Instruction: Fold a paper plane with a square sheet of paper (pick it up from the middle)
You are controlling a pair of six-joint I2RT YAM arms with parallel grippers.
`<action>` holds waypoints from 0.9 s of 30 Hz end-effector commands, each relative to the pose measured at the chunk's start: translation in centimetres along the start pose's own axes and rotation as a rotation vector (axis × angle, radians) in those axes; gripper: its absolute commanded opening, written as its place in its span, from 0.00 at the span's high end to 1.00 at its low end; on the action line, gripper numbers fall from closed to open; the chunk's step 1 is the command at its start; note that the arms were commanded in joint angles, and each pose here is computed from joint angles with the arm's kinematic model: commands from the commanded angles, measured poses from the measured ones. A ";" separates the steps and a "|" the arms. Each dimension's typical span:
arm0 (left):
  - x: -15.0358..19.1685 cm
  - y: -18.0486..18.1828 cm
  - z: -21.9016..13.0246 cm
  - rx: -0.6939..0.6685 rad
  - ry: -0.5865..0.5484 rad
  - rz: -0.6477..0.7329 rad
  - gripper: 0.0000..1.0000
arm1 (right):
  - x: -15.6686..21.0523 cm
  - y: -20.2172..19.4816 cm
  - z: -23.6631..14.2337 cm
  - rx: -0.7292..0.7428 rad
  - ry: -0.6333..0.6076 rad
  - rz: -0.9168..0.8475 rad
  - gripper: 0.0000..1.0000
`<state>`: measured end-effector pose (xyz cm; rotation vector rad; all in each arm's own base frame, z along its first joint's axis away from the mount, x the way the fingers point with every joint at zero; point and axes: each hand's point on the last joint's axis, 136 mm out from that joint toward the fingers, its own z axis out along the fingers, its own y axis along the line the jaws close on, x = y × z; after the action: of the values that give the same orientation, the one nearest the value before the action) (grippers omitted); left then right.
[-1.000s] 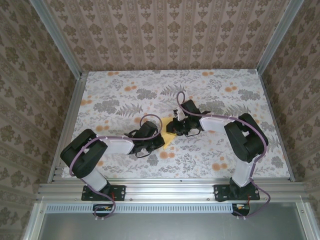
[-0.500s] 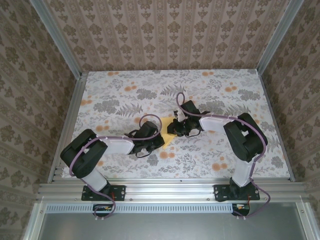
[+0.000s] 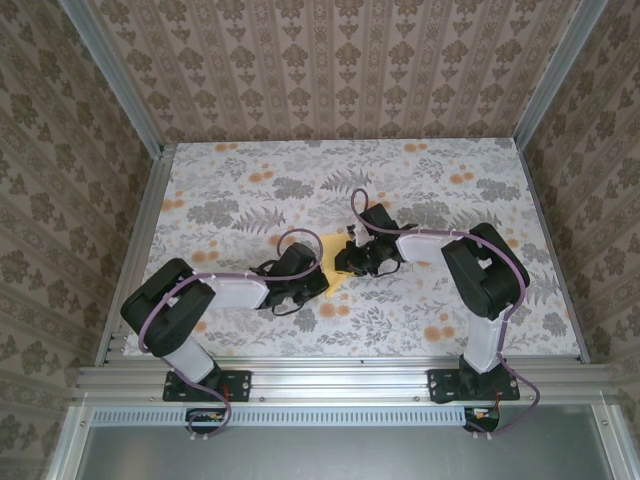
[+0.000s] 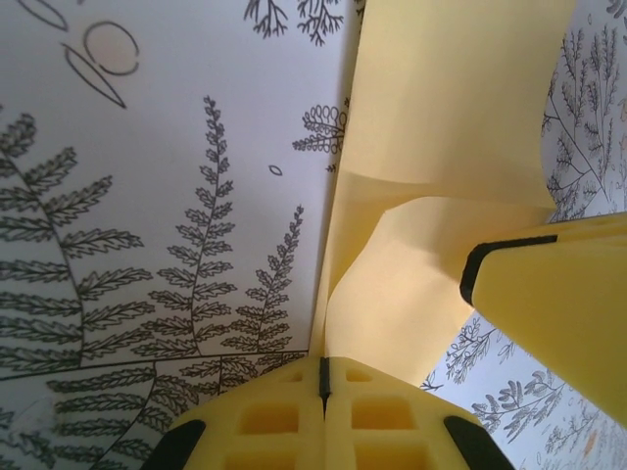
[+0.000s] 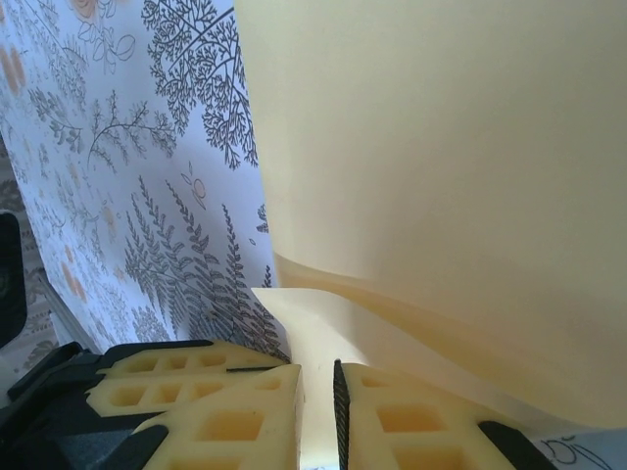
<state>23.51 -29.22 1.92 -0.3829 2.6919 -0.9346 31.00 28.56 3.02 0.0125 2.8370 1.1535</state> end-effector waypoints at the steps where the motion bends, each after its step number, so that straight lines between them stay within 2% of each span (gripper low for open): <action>1: 0.8 4.2 0.0 -0.142 -0.005 -0.037 1.00 | 0.8 0.8 -0.3 -0.047 0.012 -0.016 0.81; 17: 1.0 5.1 -0.1 -0.181 -0.003 -0.057 1.00 | 1.8 0.9 -1.0 -0.114 -0.027 -0.047 0.81; 27: 1.0 5.2 -0.1 -0.185 -0.002 -0.058 1.00 | 2.2 0.1 0.1 -0.115 0.008 -0.029 0.81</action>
<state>23.53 -29.13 1.82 -0.4242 2.6872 -0.9275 28.93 28.33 2.84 -0.0197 2.7702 1.2643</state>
